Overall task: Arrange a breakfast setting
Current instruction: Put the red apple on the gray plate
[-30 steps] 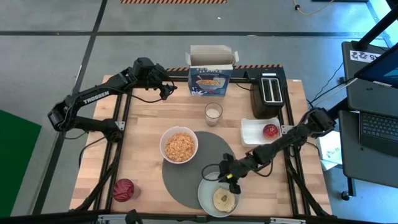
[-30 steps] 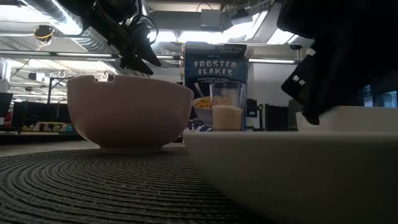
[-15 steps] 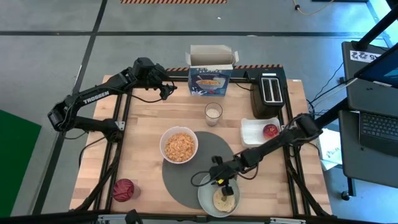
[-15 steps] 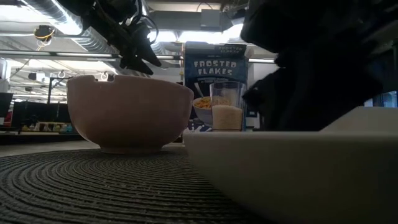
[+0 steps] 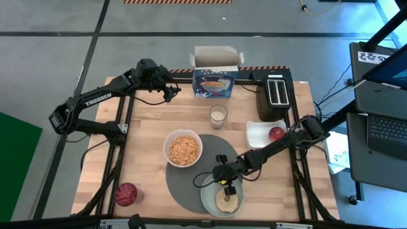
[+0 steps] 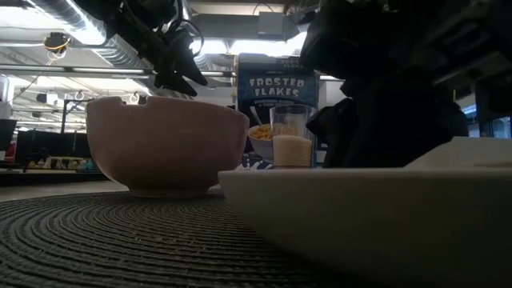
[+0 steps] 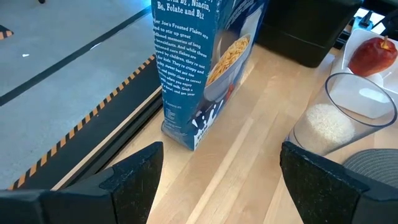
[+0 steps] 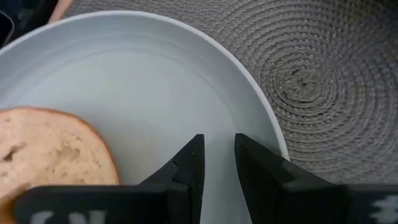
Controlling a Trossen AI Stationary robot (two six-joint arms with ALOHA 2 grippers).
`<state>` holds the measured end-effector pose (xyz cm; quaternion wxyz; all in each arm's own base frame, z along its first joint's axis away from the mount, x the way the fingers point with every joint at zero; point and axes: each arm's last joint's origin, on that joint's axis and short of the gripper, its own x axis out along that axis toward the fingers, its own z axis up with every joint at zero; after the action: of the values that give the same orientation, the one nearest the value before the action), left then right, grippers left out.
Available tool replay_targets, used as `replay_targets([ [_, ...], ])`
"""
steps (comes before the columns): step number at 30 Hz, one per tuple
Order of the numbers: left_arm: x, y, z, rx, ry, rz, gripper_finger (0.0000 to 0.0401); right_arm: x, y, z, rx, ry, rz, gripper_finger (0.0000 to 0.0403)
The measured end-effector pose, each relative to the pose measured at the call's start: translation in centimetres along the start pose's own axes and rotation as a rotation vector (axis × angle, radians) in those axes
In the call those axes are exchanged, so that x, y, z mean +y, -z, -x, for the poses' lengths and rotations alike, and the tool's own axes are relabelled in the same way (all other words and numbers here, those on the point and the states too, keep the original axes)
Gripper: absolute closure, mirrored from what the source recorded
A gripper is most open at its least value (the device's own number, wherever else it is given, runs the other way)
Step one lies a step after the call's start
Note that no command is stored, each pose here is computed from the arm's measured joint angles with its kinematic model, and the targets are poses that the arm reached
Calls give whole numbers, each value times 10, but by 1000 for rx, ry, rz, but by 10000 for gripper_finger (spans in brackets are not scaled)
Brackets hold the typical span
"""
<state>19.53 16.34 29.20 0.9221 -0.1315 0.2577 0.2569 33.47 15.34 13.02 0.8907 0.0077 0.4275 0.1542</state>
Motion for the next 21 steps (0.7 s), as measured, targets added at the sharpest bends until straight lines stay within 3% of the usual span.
replay_targets([
  [9, 0, 0, 0, 0, 0, 0, 92, -11, -2, 0, 7, -14, 8, 313],
  [14, 0, 0, 0, 0, 0, 0, 92, -12, -4, 4, 18, -96, 1, 313],
  [18, 0, 0, 0, 0, 0, 0, 92, -8, -19, 28, -13, -104, 14, 313],
  [21, 0, 0, 0, 0, 0, 0, 92, -6, -33, 57, 42, -27, 80, 313],
])
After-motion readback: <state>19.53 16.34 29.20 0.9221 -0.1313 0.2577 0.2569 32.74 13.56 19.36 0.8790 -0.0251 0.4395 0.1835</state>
